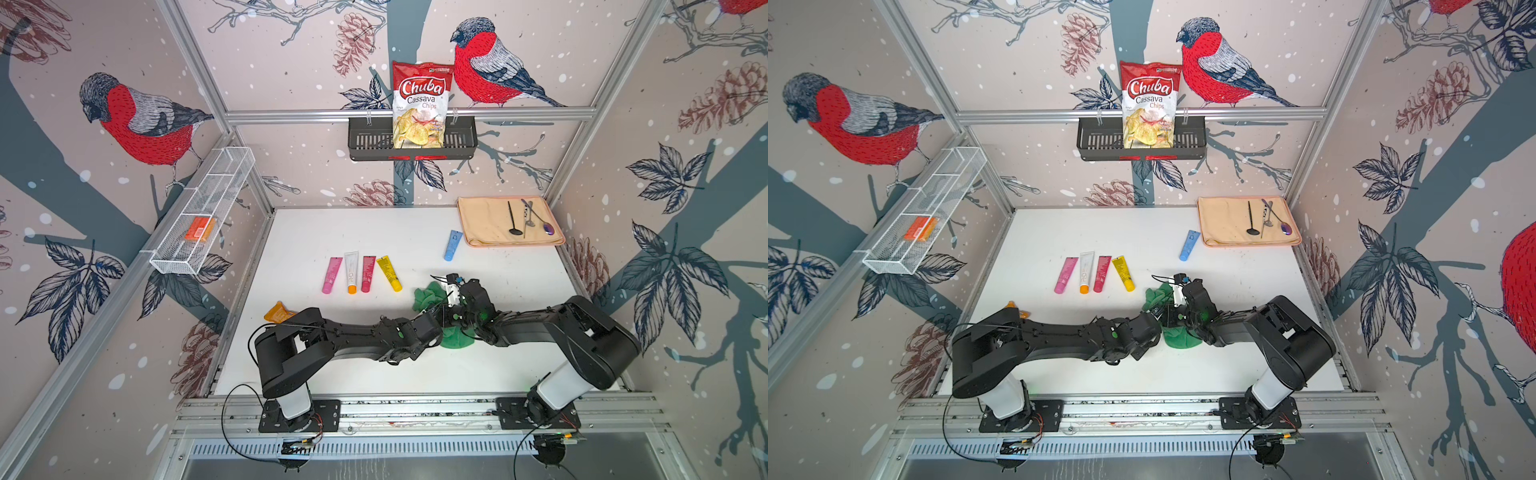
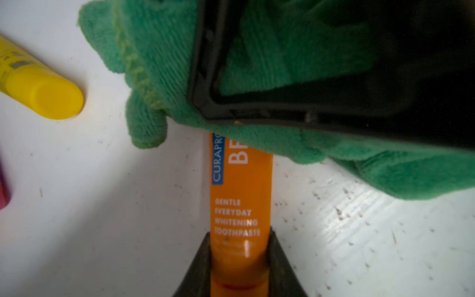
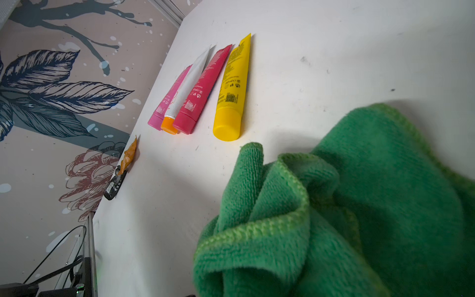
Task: Wipe the surface of the toothpaste tube
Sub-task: Wipe the dirt from the toothpaste tube.
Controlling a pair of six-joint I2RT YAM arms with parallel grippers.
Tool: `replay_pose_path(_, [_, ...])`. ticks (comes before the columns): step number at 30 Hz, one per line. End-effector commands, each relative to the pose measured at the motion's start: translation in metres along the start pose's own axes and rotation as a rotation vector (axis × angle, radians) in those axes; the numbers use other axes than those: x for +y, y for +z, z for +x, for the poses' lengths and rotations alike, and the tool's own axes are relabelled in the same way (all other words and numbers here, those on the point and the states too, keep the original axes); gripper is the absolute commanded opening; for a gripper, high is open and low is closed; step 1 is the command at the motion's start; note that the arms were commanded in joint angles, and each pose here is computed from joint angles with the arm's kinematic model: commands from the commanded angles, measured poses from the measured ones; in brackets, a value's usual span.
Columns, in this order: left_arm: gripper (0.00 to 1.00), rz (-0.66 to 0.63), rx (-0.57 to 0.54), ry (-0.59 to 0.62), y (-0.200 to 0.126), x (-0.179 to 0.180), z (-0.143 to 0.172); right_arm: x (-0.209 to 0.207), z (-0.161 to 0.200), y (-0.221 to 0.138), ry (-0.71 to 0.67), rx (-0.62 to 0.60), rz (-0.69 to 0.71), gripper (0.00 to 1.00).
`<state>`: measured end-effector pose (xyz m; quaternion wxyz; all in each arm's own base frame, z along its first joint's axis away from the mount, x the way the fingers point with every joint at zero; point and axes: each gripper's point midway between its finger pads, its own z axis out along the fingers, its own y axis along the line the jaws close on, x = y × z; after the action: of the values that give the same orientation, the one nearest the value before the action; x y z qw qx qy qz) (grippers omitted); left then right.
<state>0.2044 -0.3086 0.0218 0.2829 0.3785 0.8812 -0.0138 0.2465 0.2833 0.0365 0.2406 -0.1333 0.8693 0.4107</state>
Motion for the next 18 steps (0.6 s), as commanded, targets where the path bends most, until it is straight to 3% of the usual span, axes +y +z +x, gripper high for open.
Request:
replay_pose_path(1, [0.21,0.030,-0.084,0.005,-0.006,-0.006,-0.019,-0.060,0.033,-0.010,0.082,0.103,0.264,0.04])
replay_pose_path(6, [0.20,0.027,-0.091,0.004,-0.007,-0.005,-0.020,-0.110,0.029,-0.034,0.078,0.064,0.551,0.03])
replay_pose_path(11, [0.19,0.019,-0.085,0.012,-0.006,-0.004,-0.019,-0.112,0.028,-0.032,0.039,0.068,0.622,0.04])
replay_pose_path(14, [0.19,0.018,-0.092,0.007,-0.007,-0.003,-0.020,-0.098,0.026,-0.031,0.032,0.057,0.566,0.04])
replay_pose_path(18, [0.19,0.013,-0.090,0.009,-0.006,-0.003,-0.020,-0.038,0.024,-0.019,0.041,0.064,0.263,0.04])
